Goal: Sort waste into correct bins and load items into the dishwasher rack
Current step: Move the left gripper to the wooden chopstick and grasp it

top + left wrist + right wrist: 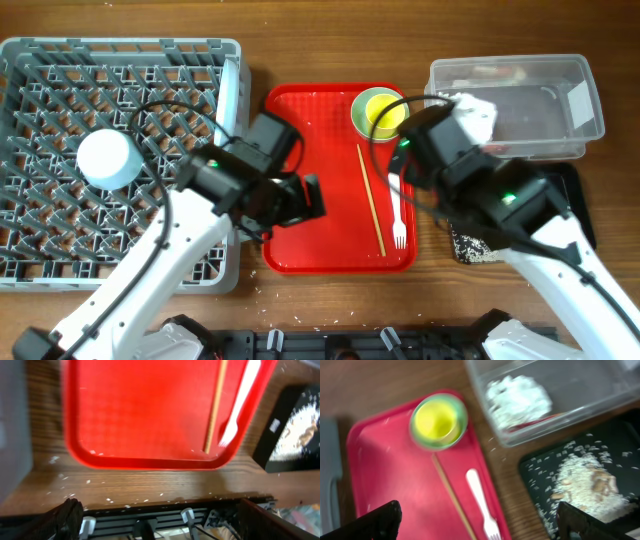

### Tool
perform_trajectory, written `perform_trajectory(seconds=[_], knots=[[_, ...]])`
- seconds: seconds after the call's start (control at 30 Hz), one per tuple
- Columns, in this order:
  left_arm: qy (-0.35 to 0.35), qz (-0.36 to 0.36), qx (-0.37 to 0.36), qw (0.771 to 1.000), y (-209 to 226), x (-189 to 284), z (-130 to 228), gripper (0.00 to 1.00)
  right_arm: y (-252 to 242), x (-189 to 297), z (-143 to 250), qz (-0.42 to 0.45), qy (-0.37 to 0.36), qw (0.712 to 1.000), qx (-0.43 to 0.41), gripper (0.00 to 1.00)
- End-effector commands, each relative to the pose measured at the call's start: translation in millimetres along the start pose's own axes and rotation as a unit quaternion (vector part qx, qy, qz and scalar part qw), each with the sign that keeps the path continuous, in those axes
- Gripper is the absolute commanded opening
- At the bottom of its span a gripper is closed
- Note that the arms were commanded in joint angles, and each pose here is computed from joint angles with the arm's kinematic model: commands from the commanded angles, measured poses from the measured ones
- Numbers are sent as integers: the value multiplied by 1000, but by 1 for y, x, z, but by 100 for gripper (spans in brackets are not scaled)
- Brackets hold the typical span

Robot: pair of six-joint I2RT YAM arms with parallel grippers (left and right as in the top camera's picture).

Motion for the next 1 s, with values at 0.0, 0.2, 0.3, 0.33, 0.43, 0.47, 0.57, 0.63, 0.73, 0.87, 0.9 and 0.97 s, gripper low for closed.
perform_trajectory(seconds=[0.0,0.2,0.3,0.33,0.43,0.47,0.57,0.63,0.73,0.87,0.9,0.97], knots=[[0,4,-9,1000,-25,-17,6,100,-26,-2,-24,21,-9,999,-37,100],[-58,-28,-32,997,-70,-77,-5,100,-56,-9,-46,90,-37,995,-7,100],[-107,-99,-54,988,-73,-109,-13,99,-54,-10,-44,74,-23,997,-10,100],[-122,-111,-55,985,-72,-115,-17,99,-52,-10,-42,66,-14,998,-10,100],[-175,-132,-61,974,-77,-133,-33,98,-50,-11,-40,57,-4,998,-10,100],[-193,-131,-71,970,-82,-140,-37,96,-50,-11,-40,58,-4,998,-10,100],[-230,-149,-125,954,-93,-154,-37,96,-49,-13,-40,59,-2,998,-9,100],[-241,-167,-150,944,-98,-167,-31,94,-49,-15,-40,62,0,998,-8,100],[-235,-175,-161,942,-99,-182,-26,85,-49,-15,-40,62,0,998,-8,100],[-203,-196,-168,944,-91,-202,-21,65,-49,-15,-40,62,0,998,-8,100],[-190,-193,-169,948,-90,-207,-18,65,-49,-15,-40,61,0,998,-8,100],[-182,-192,-170,949,-90,-209,-17,56,-49,-15,-40,61,0,998,-8,100]])
Point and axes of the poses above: each gripper's point midway between its finger pads, its own x axis back along the fingers, its own y axis along the line the jaws close on, z = x × y, the point moved 8 cm from there along x, back along the fingers, and after that the axes turned 9 degrees about -x, right-handed, at the moved point
